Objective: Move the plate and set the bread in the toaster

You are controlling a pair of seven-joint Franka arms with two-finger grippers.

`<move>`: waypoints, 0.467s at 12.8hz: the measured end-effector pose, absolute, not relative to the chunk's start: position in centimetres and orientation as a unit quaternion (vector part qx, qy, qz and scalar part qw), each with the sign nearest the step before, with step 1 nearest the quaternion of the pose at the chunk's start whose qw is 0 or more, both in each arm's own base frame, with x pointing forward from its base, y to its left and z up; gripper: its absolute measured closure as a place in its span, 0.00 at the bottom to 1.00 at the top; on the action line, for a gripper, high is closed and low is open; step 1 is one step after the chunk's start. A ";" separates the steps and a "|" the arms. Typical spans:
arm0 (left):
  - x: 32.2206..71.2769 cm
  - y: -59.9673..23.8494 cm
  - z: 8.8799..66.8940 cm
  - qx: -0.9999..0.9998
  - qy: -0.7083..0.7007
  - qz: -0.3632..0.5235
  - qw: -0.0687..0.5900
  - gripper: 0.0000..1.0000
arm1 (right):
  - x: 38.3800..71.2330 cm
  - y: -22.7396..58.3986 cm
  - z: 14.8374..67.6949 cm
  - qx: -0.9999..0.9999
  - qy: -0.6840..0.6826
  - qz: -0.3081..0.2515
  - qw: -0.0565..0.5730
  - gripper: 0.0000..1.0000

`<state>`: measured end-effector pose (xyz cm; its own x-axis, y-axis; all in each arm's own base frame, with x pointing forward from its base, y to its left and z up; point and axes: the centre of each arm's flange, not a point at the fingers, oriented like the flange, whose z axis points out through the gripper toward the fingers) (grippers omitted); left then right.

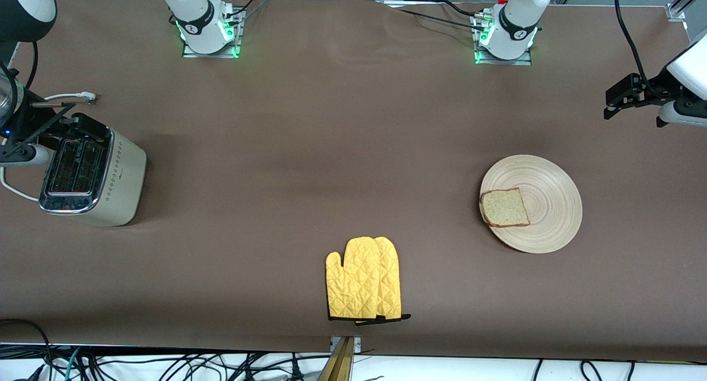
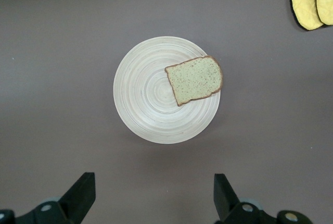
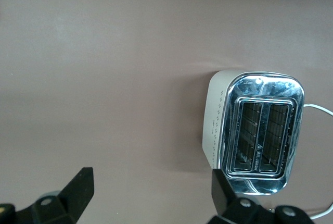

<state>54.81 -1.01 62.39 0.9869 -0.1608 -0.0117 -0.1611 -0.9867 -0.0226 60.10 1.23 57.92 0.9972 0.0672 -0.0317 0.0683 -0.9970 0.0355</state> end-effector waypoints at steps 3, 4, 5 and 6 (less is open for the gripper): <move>54.7 -1.3 62.3 -0.996 0.084 0.009 0.012 0.00 | 60.1 1.2 57.9 0.999 0.034 -0.016 0.018 0.00; 54.7 -1.3 62.3 -0.996 0.084 0.010 0.012 0.00 | 60.2 1.2 57.8 0.999 0.034 -0.016 0.018 0.00; 54.7 -1.3 62.3 -0.996 0.084 0.010 0.012 0.00 | 60.2 1.2 57.7 0.999 0.034 -0.017 0.018 0.00; 54.7 -1.3 62.3 -0.996 0.084 0.010 0.011 0.00 | 60.2 1.2 57.5 0.999 0.034 -0.018 0.018 0.00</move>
